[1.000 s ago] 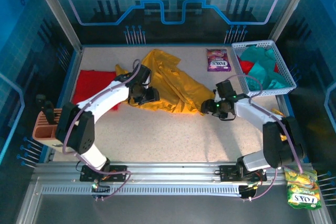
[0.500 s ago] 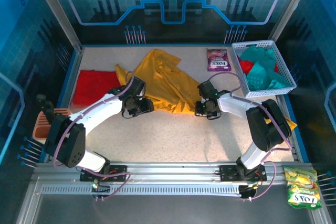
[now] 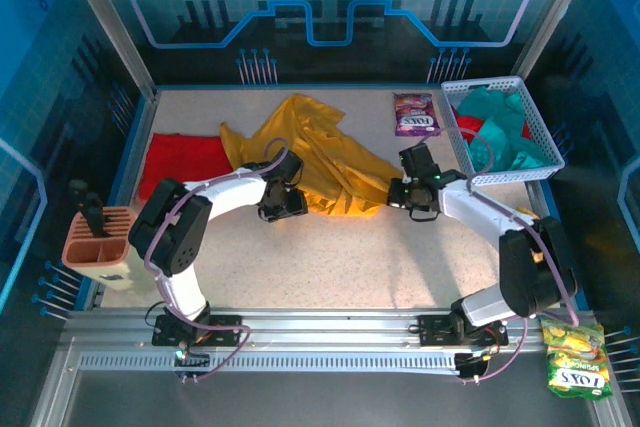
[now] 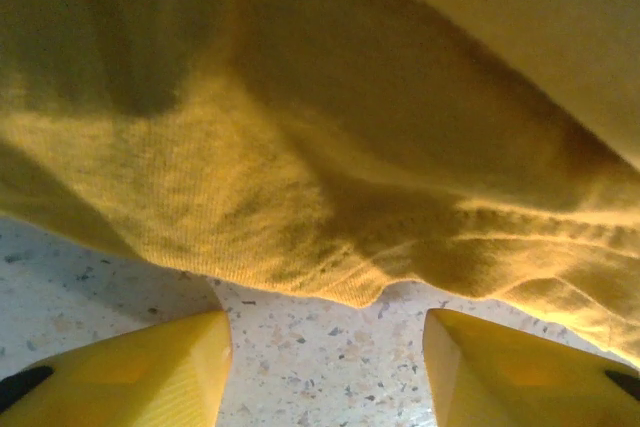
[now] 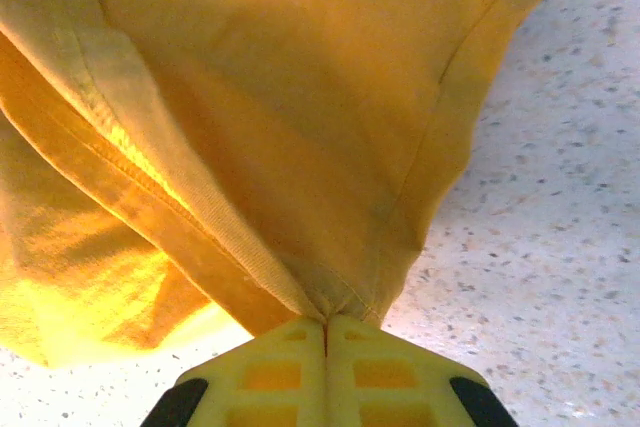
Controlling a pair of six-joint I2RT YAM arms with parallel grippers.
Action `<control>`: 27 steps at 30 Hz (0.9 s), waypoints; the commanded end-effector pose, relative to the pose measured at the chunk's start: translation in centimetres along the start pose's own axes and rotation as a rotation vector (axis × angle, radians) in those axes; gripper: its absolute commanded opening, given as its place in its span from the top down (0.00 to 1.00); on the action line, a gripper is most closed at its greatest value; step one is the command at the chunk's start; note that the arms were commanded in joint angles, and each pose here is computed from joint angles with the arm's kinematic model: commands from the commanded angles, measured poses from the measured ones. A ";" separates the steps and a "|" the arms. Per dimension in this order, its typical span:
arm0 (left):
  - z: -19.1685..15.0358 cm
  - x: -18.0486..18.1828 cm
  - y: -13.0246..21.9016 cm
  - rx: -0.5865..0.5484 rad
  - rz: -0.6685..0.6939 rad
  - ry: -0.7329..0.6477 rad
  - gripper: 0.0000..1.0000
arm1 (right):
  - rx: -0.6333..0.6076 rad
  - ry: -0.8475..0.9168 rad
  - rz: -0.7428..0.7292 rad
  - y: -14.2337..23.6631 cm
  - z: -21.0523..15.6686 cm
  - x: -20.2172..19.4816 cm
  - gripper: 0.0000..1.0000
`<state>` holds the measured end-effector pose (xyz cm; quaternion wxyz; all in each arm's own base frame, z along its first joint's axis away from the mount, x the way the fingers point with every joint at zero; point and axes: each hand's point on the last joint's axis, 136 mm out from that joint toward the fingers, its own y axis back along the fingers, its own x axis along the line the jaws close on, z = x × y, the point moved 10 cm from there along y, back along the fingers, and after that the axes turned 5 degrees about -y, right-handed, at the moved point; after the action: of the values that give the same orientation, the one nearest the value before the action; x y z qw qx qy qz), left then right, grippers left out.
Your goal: Fold and stack the t-shirts
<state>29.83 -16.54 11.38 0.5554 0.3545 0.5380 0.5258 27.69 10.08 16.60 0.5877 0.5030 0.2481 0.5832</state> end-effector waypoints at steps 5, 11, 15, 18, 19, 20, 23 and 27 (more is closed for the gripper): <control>2.6 -1.3 -0.6 -0.106 0.023 -0.034 0.62 | 0.007 -0.065 0.033 1.3 -0.1 -2.3 1.00; 3.6 -1.2 0.0 -0.127 0.066 -0.073 0.96 | -0.011 -0.098 0.070 2.5 1.0 -3.2 1.00; 3.6 -0.6 1.7 -0.127 0.094 -0.099 1.00 | -0.040 -0.137 0.102 3.7 2.2 -3.8 1.00; 3.3 0.6 4.2 -0.124 0.112 -0.115 1.00 | -0.092 -0.183 0.127 5.4 3.6 -4.5 1.00; 3.2 1.1 5.2 -0.123 0.114 -0.115 1.00 | -0.116 -0.207 0.125 6.0 4.1 -4.8 1.00; 3.2 1.8 5.9 -0.119 0.121 -0.111 1.00 | -0.137 -0.232 0.119 6.6 4.5 -5.1 1.00; 3.0 3.9 8.5 -0.115 0.153 -0.092 1.00 | -0.236 -0.288 0.120 8.8 6.0 -6.2 1.00; 3.0 6.8 11.4 -0.151 0.188 -0.035 1.00 | -0.383 -0.356 0.113 12.1 7.9 -7.6 1.00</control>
<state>31.11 -9.35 20.37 0.5632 0.3366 0.4572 0.6003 28.07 -0.26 25.21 0.6515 0.5116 0.0453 0.5584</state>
